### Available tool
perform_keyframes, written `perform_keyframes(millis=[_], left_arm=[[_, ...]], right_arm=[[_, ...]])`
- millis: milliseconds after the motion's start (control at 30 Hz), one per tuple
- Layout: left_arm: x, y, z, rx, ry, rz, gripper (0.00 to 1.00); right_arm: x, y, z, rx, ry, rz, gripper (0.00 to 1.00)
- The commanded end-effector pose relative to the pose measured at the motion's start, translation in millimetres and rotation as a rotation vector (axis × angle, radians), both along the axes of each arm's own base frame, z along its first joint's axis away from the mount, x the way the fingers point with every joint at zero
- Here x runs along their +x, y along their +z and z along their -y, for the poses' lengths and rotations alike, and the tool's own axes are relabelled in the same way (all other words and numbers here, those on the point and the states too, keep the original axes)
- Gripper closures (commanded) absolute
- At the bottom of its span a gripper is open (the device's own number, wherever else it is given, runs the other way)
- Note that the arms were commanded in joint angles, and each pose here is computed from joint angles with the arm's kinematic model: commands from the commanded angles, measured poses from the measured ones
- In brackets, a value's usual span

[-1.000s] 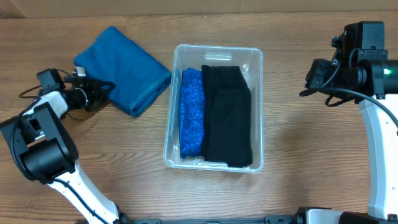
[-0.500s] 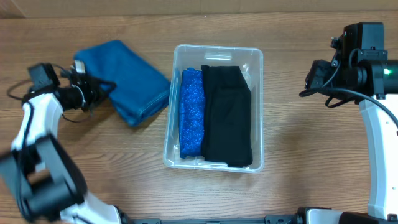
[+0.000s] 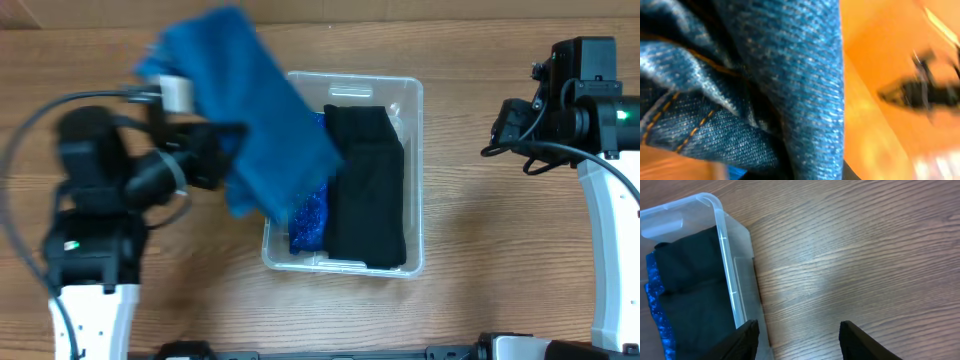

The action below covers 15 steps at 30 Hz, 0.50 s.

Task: Pack container
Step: 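Lift the denim cloth and drop it over the bin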

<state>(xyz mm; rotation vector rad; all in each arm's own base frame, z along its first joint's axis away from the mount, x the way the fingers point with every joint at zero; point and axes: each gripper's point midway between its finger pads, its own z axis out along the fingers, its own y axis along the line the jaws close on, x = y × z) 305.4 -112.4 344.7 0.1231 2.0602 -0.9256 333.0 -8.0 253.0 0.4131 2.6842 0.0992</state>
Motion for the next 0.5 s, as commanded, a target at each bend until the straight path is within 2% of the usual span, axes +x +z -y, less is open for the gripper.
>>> perform_keyframes(millis=[0, 100, 300, 467], left_arm=[[-18.5, 1.2, 67.4, 0.092, -0.269, 0.11, 0.96], [-20.4, -16.4, 111.6, 0.149, -0.421, 0.086, 0.96], [-3.7, -52.6, 137.7, 0.312, -0.555, 0.011, 0.96], [7.5, -6.2, 151.8, 0.287, -0.582, 0.158, 0.96]], right_arm=[[0.0, 0.2, -0.1, -0.002, 0.004, 0.003, 0.44], [0.0, 0.2, -0.1, -0.002, 0.004, 0.003, 0.44], [0.3, 0.3, -0.1, -0.002, 0.004, 0.004, 0.44], [0.2, 0.3, -0.1, -0.008, 0.018, 0.004, 0.44]])
